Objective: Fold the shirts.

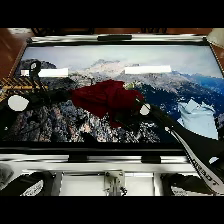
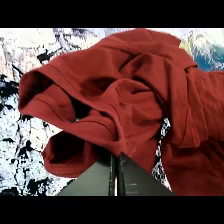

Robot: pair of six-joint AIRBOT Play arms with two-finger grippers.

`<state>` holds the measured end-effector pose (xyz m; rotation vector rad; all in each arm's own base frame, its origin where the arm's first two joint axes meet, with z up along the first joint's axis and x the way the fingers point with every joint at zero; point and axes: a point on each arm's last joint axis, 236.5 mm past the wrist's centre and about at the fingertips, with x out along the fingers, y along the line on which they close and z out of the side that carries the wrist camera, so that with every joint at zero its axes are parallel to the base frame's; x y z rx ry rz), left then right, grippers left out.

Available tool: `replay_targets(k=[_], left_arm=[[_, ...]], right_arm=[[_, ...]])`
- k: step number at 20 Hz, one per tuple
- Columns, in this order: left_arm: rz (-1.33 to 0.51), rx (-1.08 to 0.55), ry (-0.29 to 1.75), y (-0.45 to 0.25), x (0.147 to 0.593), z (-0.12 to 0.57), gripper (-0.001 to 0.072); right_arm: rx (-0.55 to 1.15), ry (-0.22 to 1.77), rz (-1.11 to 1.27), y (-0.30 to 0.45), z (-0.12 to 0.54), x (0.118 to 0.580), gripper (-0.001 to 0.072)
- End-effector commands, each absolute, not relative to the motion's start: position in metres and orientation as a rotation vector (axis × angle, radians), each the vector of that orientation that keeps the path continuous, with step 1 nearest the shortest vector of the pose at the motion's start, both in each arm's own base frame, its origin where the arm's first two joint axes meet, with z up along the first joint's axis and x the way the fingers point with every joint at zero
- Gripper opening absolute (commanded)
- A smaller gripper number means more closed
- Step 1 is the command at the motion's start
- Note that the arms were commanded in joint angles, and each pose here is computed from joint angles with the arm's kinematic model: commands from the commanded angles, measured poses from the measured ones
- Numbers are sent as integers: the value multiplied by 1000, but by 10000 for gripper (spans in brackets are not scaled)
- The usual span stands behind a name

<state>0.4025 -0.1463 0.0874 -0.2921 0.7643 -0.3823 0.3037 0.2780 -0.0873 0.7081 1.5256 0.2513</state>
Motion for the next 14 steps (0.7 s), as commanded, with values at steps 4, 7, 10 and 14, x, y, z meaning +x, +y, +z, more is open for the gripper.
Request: replay_targets(k=[4, 7, 10, 14], left_arm=[[-388, -289, 774, -147, 400, 86, 36], [-388, -289, 773, -147, 400, 87, 36], [-388, -289, 773, -147, 400, 87, 36], [-381, -259, 732, -132, 401, 108, 36]], right_arm=[[956, 1308, 79, 286, -87, 359, 664], [1028, 1246, 36, 283, -83, 374, 562], [1032, 1241, 35, 283, -82, 376, 66], [850, 1147, 233, 286, -39, 384, 69]])
